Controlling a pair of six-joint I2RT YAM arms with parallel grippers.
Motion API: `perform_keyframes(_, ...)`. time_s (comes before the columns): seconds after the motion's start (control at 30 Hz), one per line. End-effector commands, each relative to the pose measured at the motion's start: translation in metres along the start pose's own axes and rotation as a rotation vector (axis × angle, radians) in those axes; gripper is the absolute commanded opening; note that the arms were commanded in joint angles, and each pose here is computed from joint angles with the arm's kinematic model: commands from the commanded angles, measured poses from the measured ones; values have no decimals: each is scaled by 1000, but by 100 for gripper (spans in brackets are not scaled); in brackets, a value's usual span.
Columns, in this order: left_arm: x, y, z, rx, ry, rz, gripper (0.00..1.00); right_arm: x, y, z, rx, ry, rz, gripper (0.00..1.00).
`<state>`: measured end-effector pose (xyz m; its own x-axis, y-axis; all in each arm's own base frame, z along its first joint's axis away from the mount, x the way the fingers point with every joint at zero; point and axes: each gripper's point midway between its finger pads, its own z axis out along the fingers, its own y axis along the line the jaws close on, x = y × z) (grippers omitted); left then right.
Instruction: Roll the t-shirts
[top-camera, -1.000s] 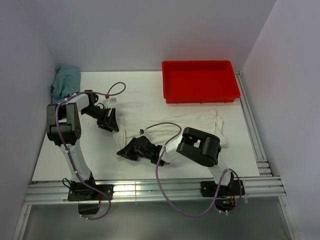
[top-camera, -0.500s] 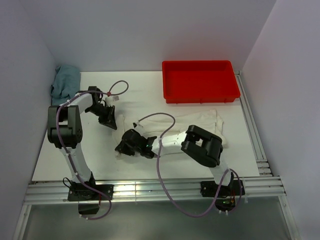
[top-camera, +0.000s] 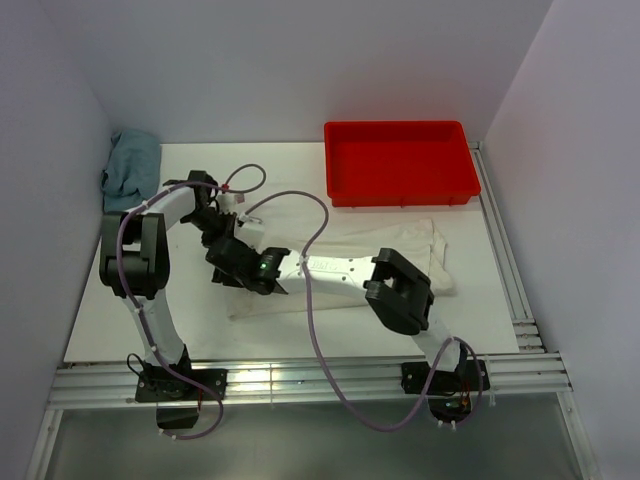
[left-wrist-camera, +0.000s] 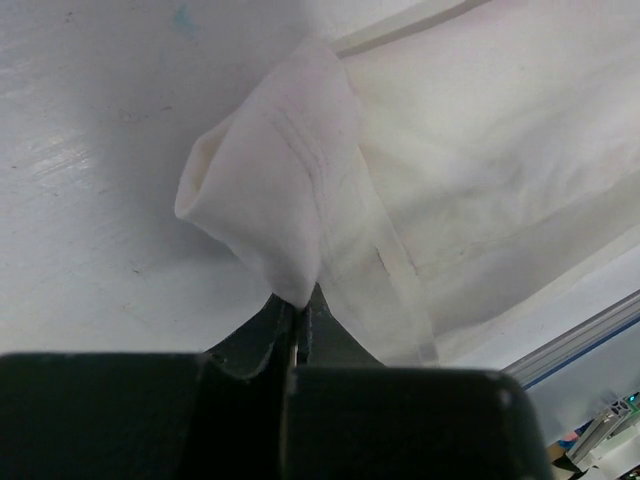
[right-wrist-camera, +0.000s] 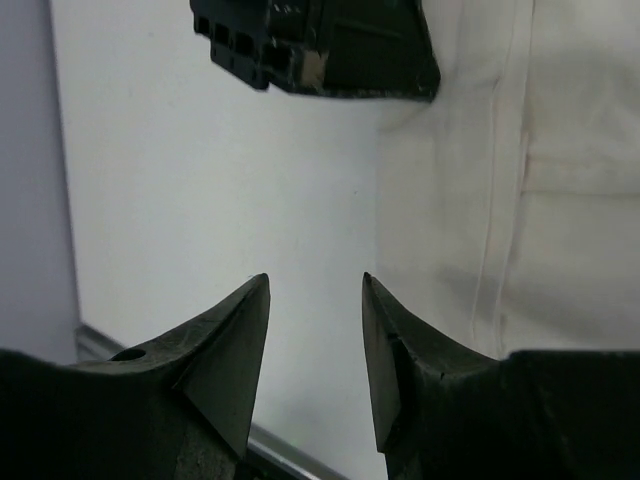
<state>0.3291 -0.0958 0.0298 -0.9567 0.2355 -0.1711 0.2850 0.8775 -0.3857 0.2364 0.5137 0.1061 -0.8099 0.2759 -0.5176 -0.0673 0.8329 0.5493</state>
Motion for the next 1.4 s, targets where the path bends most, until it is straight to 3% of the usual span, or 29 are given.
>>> perform_keyframes(0.0, -17, -6, -14, -22, -52, 15, 0, -7, -15, 20, 122, -61, -109, 50)
perform_keyframes(0.33, -19, -7, -19, -41, -50, 13, 0, -12, -27, 50, 246, -105, -171, 50)
perform_keyframes(1.0, -18, -11, -15, -65, -31, 18, 0, -29, -16, 49, 230, -186, -225, 50)
perform_keyframes(1.37, -20, -15, -16, -72, -31, 21, 1, -19, -28, 70, 254, -152, -237, 50)
